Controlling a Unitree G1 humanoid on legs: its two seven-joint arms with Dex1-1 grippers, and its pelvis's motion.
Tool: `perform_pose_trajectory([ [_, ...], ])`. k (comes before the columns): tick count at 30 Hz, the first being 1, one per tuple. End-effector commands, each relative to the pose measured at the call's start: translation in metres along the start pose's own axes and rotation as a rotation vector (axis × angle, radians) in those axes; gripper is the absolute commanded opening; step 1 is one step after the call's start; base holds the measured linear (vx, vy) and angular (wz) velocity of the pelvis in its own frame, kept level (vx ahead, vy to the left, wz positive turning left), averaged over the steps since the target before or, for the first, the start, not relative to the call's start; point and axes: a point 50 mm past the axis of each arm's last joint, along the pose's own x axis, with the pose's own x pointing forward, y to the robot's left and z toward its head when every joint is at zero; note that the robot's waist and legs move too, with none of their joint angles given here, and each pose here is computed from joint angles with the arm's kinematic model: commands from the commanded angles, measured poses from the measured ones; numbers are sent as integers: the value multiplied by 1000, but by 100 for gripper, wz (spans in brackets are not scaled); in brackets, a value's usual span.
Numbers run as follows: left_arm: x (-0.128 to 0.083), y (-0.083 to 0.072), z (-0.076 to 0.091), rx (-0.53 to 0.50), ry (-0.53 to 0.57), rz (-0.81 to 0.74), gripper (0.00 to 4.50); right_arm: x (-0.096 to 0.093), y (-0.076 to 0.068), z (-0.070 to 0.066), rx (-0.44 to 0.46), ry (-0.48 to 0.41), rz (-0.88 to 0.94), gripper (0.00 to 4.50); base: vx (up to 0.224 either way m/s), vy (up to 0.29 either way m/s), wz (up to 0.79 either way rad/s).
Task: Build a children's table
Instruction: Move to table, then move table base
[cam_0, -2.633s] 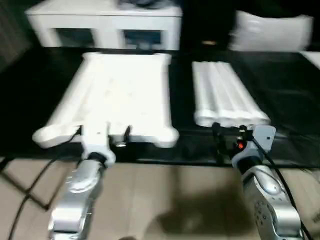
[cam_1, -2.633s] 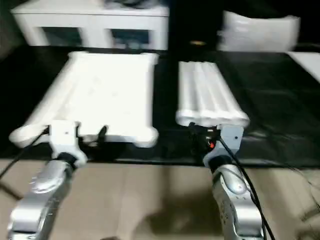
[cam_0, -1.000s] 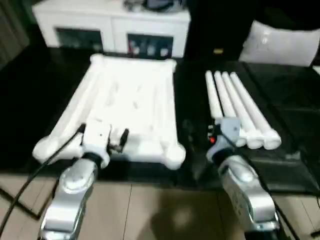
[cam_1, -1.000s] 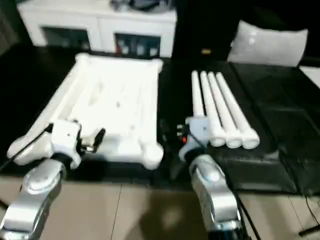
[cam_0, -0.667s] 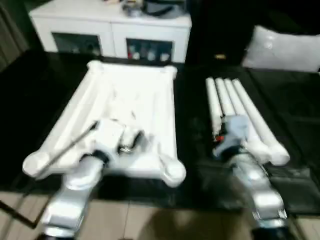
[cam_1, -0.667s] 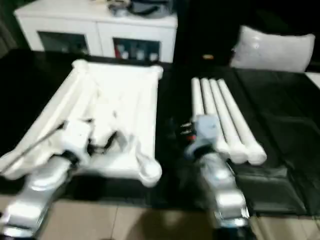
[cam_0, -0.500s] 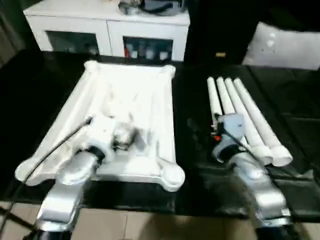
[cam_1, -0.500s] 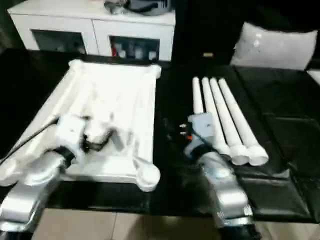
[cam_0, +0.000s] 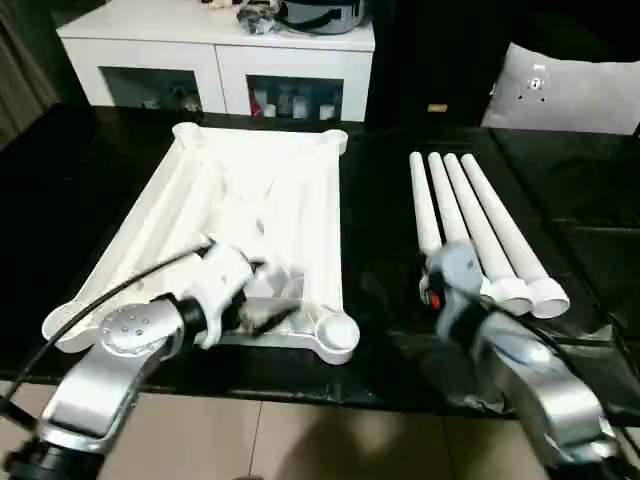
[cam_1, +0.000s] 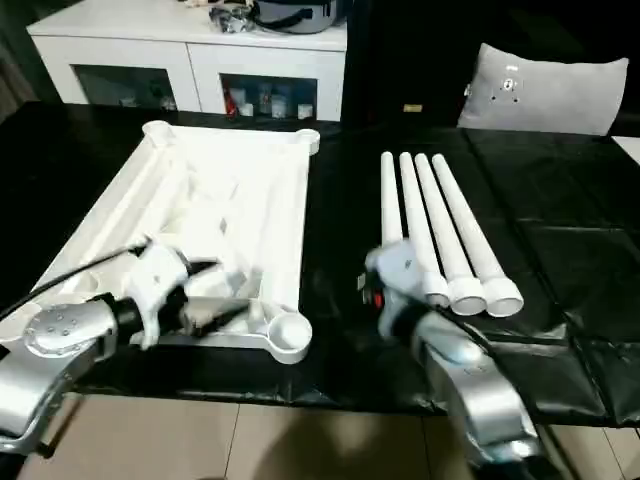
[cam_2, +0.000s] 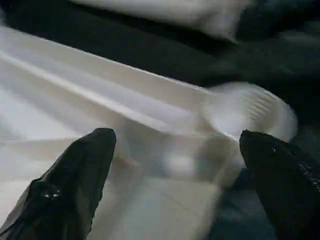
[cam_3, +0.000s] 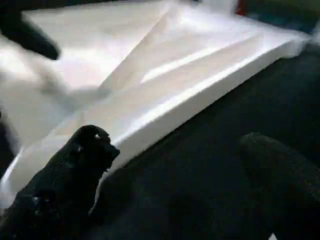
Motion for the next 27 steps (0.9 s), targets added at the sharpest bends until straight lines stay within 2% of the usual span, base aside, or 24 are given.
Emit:
perform_pose_trajectory([
  [1, 2, -3, 4, 9, 7, -76, 429, -3, 1, 6, -16, -1, 47, 450, 0, 0, 0],
  [5, 5, -3, 7, 1, 7, -150, 400, -9, -3, 8, -40, 35, 104, 450, 0, 0, 0],
  [8, 4, -2, 3, 5, 56, -252, 365, -17, -2, 10, -99, 78, 187, 450, 0, 0, 0],
  [15, 4, 6, -2, 29, 121, -282, 320, -23, 9, 12, -76, 95, 302, 450, 0, 0, 0],
  [17, 5, 7, -2, 35, 132, -280, 294, -24, 12, 11, -71, 99, 319, 450, 0, 0, 0],
  [21, 7, 12, -4, 43, 149, -262, 280, -24, 16, 12, -61, 91, 343, 450, 0, 0, 0],
  [23, 9, 14, -6, 44, 156, -252, 250, -24, 17, 12, -61, 91, 345, 450, 0, 0, 0],
  [27, 9, 17, -8, 37, 170, -251, 238, -23, 18, 13, -60, 94, 350, 450, 0, 0, 0],
])
